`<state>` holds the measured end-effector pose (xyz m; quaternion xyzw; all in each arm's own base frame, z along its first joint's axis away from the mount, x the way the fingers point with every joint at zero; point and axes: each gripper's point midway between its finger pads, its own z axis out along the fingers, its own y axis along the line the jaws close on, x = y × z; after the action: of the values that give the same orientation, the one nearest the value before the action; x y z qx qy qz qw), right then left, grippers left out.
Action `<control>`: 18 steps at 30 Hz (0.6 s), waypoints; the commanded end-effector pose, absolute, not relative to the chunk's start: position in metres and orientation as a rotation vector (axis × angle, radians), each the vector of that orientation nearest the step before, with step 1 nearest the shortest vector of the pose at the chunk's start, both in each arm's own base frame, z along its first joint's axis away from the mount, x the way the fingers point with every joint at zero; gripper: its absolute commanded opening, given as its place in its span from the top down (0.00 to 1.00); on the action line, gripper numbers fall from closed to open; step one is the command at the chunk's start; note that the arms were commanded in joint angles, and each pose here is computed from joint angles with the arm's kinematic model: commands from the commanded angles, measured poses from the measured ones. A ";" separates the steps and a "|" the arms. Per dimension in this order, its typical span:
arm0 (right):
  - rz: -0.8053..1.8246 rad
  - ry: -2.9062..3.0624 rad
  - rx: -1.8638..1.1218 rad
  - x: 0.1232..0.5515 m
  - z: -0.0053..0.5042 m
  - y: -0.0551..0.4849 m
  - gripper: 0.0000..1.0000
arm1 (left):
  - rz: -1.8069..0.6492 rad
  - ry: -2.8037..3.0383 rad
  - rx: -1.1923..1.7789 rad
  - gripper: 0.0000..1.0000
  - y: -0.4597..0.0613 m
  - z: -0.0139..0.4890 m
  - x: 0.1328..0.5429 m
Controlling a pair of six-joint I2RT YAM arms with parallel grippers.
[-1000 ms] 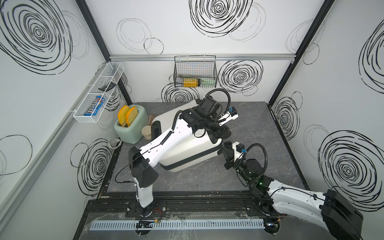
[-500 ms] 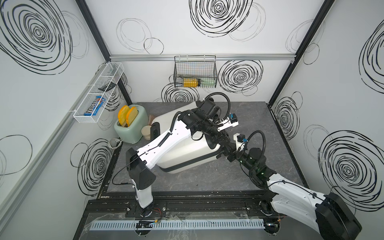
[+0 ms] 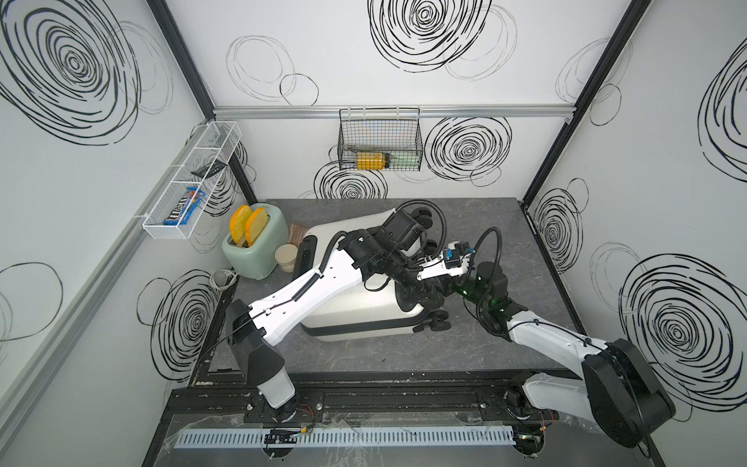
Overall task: Open the suitcase zippers
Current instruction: Unzip the zipper on the suitcase.
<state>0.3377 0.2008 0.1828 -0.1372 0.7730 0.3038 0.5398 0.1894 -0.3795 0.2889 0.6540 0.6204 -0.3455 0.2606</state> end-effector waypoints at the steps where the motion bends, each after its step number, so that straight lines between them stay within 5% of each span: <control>1: 0.715 1.777 -0.210 0.373 0.210 0.183 1.00 | -1.215 1.401 1.778 0.75 -0.381 0.343 0.138; 10: 0.736 1.803 -0.172 0.434 0.201 0.169 1.00 | -1.237 1.373 1.808 0.75 -0.378 0.329 0.127; 16: 0.775 1.814 -0.247 0.429 0.198 0.169 0.99 | -1.094 1.461 1.747 0.73 -0.380 0.314 0.154; 18: 0.776 1.811 -0.257 0.418 0.199 0.166 0.81 | -1.023 1.500 1.717 0.73 -0.380 0.310 0.167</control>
<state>0.4296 0.1622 0.1790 -0.0836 0.7840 0.3133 0.5294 0.1560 -0.3779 0.2761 0.6854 0.5733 -0.3608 0.2672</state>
